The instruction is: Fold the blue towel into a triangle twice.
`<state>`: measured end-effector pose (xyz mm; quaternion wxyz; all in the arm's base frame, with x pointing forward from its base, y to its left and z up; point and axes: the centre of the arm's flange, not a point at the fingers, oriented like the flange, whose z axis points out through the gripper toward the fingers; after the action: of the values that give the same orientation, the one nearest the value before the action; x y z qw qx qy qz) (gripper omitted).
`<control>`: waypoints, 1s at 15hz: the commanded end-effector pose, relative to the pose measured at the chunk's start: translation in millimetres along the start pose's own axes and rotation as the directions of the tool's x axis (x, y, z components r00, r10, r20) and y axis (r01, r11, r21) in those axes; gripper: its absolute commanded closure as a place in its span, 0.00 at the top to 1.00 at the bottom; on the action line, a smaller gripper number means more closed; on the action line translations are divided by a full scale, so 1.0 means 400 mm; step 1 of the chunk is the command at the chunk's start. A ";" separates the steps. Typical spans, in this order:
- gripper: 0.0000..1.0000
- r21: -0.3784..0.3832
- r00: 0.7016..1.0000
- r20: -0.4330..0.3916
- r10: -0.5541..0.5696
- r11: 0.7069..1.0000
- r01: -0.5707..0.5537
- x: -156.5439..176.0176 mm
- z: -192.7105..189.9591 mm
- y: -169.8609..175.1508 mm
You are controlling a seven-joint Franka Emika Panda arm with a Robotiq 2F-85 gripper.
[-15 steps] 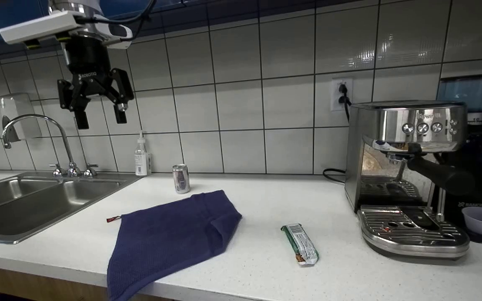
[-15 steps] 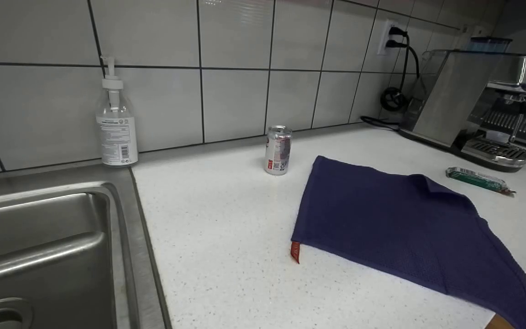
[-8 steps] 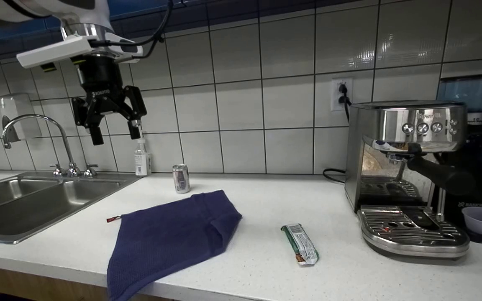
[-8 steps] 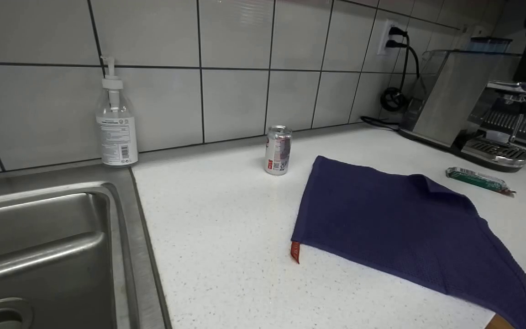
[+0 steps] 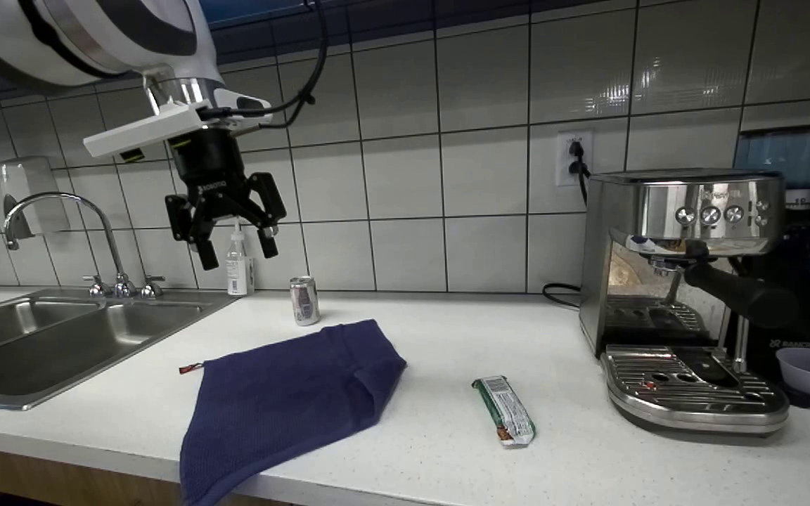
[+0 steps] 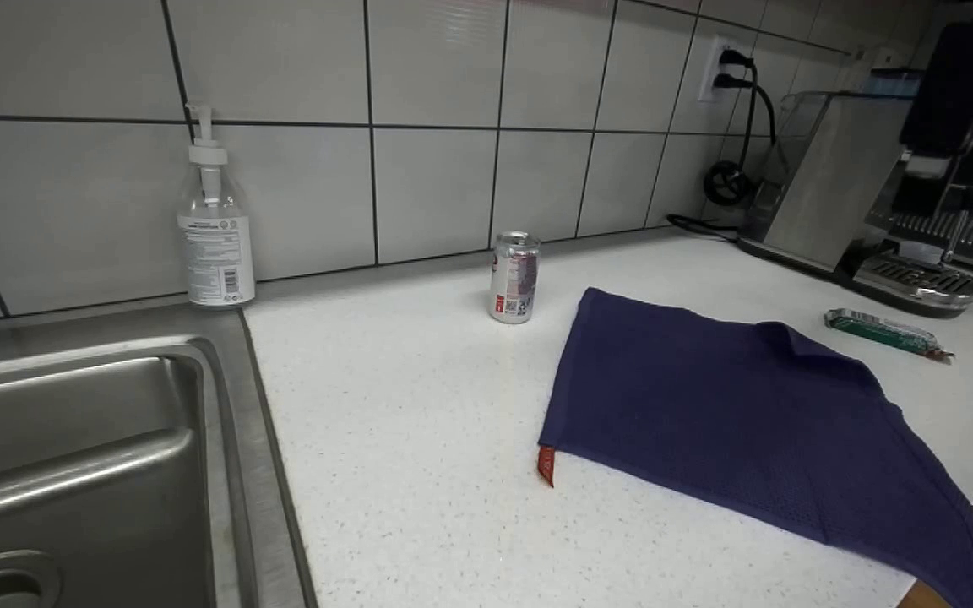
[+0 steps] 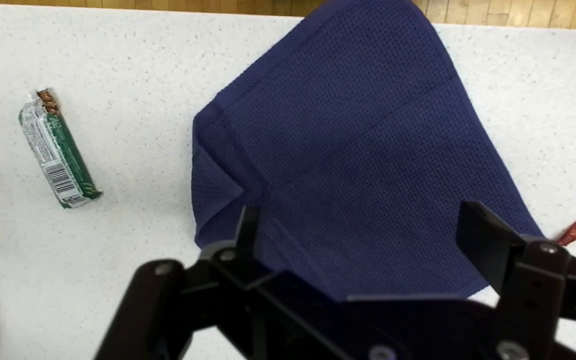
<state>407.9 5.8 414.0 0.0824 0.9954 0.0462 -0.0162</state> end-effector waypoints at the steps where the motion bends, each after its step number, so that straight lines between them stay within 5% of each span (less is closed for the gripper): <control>1: 1.00 -0.034 1.000 -0.005 0.029 0.999 -0.029 0.045 0.065 0.033; 15: 1.00 -0.089 0.994 0.050 0.096 0.992 -0.092 0.134 0.278 0.049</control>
<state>445.0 -21.5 318.0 0.1110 0.9930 0.0120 -0.0380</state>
